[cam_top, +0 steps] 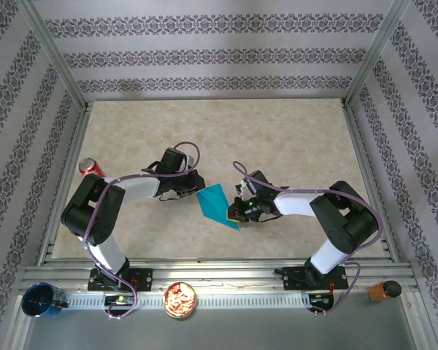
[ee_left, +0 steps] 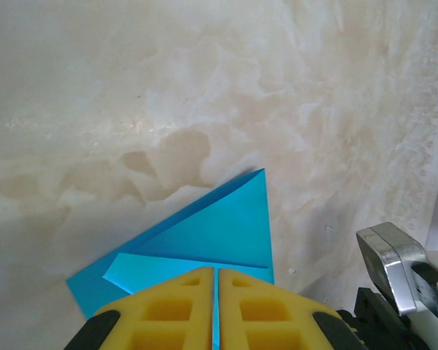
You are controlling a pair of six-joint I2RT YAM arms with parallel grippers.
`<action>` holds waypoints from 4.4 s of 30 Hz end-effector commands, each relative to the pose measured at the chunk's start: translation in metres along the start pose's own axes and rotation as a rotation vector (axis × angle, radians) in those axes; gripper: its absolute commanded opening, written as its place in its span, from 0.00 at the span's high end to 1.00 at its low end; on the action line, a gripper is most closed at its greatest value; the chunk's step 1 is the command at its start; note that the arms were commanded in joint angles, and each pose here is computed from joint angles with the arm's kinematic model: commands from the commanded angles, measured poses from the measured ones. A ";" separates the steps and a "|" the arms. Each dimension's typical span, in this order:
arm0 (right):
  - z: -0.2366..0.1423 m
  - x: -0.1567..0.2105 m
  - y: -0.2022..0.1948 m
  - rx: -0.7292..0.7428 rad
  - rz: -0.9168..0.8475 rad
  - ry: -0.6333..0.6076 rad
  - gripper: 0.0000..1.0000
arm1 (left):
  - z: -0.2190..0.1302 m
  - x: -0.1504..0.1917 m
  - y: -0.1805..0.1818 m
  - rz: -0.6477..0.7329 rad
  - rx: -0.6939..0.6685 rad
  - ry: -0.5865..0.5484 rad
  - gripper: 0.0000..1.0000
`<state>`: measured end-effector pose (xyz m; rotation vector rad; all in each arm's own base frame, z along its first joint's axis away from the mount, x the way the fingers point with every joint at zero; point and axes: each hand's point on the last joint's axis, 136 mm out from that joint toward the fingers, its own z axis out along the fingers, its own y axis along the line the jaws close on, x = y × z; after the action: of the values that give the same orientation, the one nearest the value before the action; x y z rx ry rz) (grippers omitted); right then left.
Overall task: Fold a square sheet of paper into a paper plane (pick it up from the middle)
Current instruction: Fourth fold the wing at the center of the table, then turn over the paper at the center of the table.
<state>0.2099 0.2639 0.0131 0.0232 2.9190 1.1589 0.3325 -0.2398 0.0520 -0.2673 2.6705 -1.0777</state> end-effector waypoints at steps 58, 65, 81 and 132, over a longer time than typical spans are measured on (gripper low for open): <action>0.002 0.024 -0.045 0.147 0.106 0.071 0.96 | -0.031 -0.011 0.010 0.025 -0.082 -0.105 0.89; 0.001 0.014 -0.034 0.125 0.096 0.055 0.94 | -0.018 0.014 -0.037 0.082 0.013 -0.021 0.88; -0.023 0.001 -0.013 0.099 0.010 -0.062 0.86 | 0.052 0.073 0.000 0.062 -0.095 0.134 0.92; -0.041 0.015 -0.012 -0.086 0.213 -0.111 0.73 | 0.056 0.065 0.000 0.019 -0.056 0.128 0.92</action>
<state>0.1891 0.2256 0.0320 0.4059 2.8411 1.2324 0.2874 -0.3003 0.0183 -0.1327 2.7730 -1.0893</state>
